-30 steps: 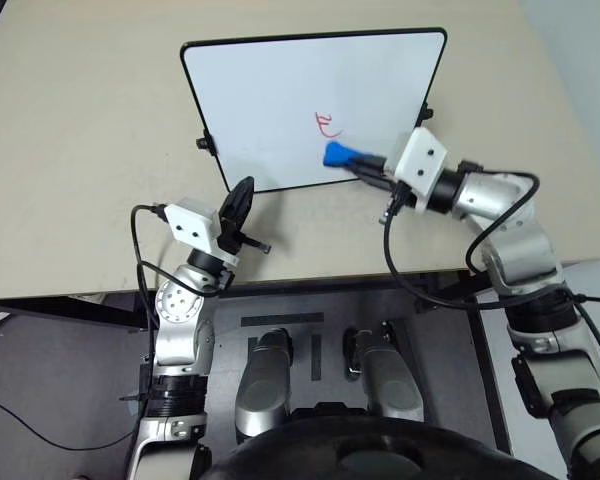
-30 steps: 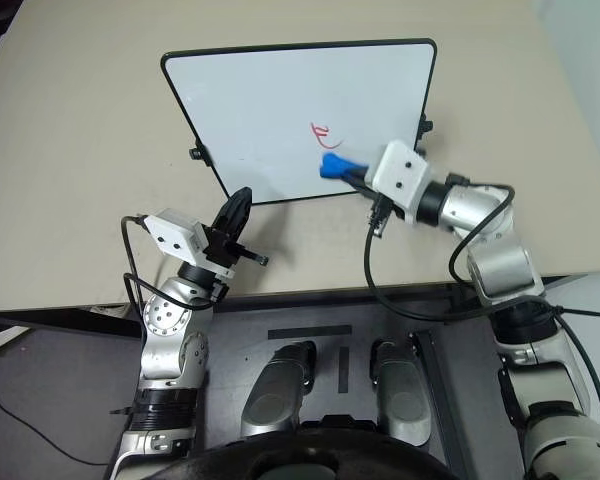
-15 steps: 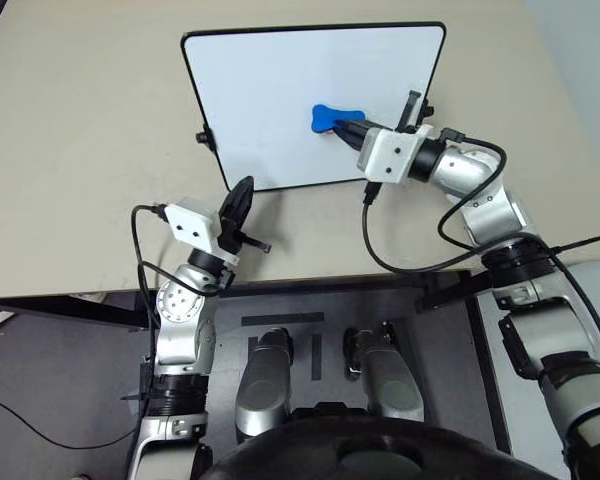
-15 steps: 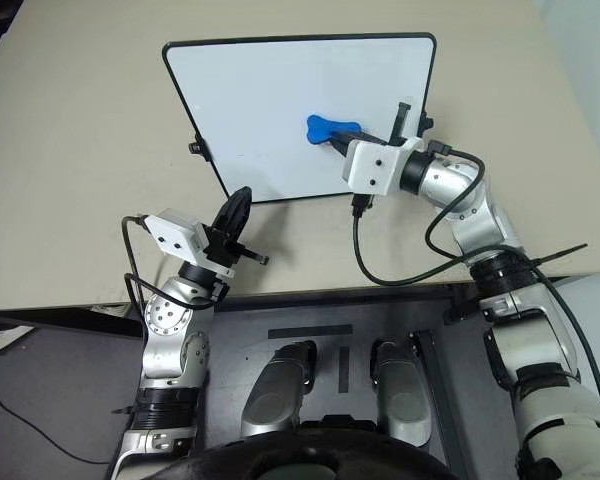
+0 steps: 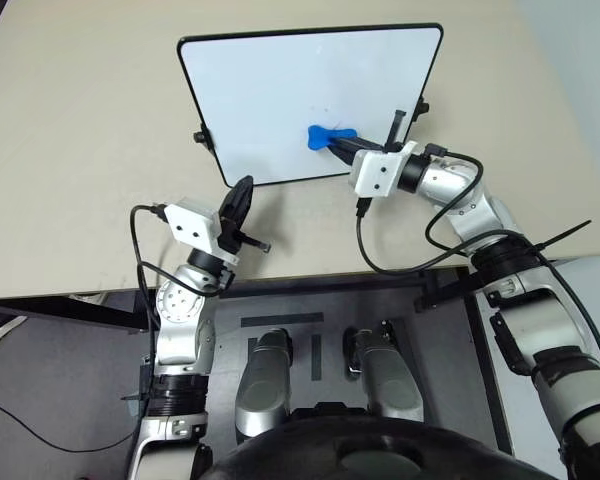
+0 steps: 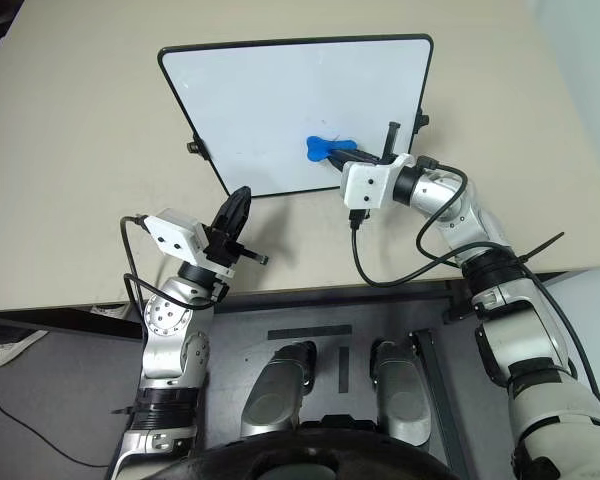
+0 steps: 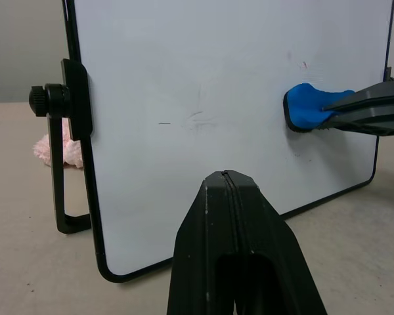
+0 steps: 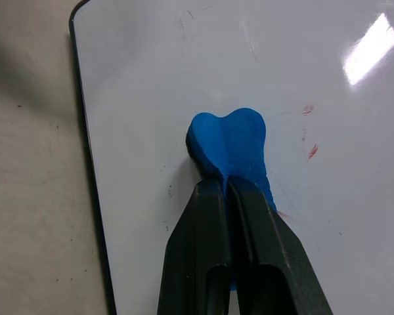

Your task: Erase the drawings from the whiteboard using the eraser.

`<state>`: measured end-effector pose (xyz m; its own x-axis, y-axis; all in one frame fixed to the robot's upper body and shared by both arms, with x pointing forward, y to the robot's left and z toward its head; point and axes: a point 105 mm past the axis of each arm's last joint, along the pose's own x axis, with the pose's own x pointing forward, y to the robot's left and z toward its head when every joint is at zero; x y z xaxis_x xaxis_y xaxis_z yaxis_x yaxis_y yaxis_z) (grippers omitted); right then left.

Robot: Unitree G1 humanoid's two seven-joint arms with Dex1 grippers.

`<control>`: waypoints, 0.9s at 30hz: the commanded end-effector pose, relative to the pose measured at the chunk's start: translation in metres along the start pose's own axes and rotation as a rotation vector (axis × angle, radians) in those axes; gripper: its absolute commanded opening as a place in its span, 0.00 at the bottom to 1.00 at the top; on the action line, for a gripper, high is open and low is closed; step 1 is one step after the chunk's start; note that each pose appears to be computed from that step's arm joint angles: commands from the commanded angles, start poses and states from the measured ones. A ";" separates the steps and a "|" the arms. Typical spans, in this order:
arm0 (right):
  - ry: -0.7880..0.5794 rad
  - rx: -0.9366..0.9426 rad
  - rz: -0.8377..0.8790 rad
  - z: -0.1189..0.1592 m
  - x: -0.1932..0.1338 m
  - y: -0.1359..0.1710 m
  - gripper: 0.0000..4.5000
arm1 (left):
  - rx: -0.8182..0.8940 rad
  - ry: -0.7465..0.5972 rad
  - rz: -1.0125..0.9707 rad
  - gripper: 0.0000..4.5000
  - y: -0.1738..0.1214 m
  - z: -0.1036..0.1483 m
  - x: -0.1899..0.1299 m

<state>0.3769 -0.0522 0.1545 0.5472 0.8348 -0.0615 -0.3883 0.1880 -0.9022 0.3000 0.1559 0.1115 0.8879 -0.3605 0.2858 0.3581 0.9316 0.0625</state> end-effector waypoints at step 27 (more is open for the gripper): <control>0.098 -0.020 -0.072 -0.029 -0.018 0.007 0.00 | 0.017 -0.049 -0.017 0.00 -0.002 0.011 0.006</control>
<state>0.3800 -0.0717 0.1400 0.6097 0.7925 -0.0159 -0.3275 0.2336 -0.9155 0.3018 0.1543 0.1154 0.8811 -0.3675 0.2977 0.3637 0.9289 0.0702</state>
